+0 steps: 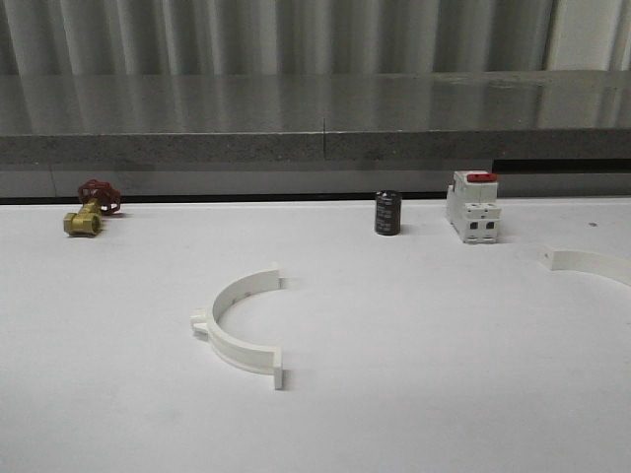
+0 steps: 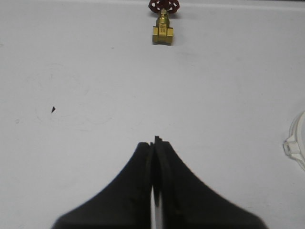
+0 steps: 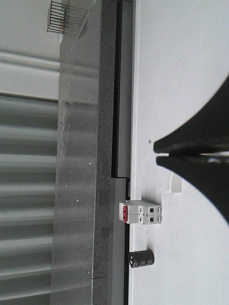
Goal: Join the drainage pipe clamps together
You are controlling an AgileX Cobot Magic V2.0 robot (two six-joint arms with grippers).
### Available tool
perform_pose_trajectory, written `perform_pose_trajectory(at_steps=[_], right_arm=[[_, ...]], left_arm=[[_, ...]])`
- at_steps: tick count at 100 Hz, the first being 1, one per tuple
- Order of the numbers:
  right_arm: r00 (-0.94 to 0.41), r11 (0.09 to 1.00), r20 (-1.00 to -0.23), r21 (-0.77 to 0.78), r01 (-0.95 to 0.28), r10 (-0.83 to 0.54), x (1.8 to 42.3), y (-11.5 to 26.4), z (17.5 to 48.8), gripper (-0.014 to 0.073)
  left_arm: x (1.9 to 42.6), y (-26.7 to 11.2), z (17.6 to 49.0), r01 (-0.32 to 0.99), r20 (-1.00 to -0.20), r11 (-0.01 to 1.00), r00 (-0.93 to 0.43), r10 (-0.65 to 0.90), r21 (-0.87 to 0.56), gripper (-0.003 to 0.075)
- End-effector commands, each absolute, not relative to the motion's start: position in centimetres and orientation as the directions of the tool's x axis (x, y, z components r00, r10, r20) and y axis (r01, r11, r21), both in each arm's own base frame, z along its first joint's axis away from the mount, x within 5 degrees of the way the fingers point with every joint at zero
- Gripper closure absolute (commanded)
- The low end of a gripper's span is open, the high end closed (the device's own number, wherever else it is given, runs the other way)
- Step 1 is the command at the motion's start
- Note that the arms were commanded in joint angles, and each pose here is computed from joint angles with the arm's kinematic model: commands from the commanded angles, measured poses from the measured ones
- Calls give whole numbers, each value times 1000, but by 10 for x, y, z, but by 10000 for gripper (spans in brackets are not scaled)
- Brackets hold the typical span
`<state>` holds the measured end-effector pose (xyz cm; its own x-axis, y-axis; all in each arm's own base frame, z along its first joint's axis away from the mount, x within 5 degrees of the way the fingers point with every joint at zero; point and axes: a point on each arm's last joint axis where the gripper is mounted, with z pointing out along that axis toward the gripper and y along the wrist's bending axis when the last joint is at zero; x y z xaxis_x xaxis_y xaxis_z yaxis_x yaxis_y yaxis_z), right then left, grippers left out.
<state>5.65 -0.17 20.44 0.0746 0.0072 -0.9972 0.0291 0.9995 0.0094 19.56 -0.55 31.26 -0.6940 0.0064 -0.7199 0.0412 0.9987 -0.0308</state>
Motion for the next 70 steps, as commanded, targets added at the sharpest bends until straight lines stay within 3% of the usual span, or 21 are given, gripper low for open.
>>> perform_pose_trajectory(at_steps=[1, 29, 70], right_arm=[[192, 1000, -981, 8, 22, 3, 53, -1, 219, 660], [192, 1000, -981, 8, 22, 3, 53, -1, 219, 660], [192, 1000, -981, 8, 22, 3, 53, -1, 219, 660]], left_arm=[[182, -4, 328, 29, -823, 999, -568, -12, -35, 741], [129, -3, 318, 24, -929, 999, -369, -18, -28, 741], [75, -2, 306, 20, -995, 1000, -96, -20, -22, 741]])
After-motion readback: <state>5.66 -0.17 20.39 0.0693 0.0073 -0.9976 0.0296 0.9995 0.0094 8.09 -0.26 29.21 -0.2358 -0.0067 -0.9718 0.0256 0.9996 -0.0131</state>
